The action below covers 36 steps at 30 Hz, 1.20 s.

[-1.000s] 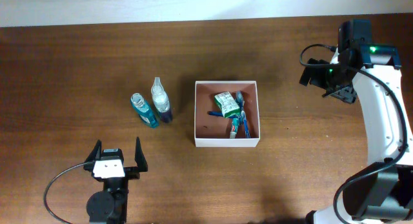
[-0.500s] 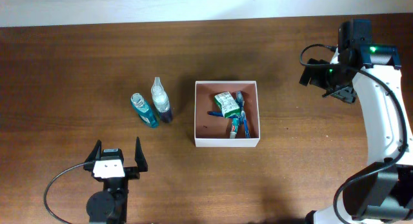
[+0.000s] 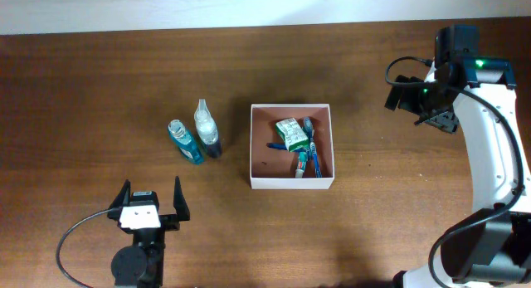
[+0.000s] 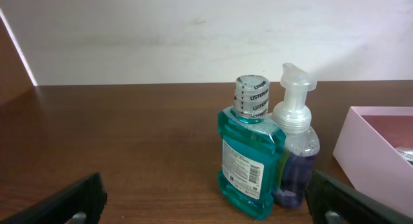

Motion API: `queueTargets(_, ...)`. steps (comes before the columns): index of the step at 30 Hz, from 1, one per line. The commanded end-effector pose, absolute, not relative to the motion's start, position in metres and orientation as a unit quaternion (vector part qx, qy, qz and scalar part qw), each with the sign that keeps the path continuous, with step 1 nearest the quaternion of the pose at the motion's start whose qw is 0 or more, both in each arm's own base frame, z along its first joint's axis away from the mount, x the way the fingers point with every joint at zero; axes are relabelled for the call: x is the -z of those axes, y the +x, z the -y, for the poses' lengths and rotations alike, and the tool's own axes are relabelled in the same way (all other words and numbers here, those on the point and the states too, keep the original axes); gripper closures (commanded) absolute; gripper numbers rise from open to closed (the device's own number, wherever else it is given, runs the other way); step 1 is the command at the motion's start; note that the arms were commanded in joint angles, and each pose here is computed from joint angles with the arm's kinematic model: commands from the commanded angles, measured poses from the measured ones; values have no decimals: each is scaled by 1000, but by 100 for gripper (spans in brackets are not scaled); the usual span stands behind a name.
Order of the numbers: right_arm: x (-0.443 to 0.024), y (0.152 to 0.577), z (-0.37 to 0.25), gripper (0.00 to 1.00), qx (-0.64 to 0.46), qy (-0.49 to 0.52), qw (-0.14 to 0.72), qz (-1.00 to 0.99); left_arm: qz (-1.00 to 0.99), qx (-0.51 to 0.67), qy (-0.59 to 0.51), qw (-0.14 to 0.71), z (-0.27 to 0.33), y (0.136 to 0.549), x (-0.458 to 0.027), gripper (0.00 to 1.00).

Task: Pack container
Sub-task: 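Raise the right gripper and withdraw it to the right side, then move the left gripper toward the teal mouthwash bottle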

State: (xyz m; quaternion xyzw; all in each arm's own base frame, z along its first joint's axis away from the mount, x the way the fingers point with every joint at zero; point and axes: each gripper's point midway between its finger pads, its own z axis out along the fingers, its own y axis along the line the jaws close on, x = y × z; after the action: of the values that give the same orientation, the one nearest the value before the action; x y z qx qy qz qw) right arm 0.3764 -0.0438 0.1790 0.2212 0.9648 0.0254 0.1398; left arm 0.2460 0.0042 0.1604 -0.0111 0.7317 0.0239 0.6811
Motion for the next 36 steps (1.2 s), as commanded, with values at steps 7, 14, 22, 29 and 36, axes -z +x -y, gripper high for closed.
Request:
queueTargets(7,-185,376,48,2,-19,220,148,-964,-722,-26,-1,691,-2,247,-165,0)
queueTargets(14,-185,376,48,2,-19,220,148,-964,-718,8,22,696,12,246,-169,1)
queueTargets(22,-185,376,48,2,-19,220,148,-964,-709,66,19,702,24,231,-240,1)
queueTargets(29,-185,376,48,2,-19,220,148,-964,-776,61,20,627,25,248,-301,1)
queueTargets(36,-185,376,48,2,-19,220,148,-964,-867,82,33,491,37,273,-327,1)
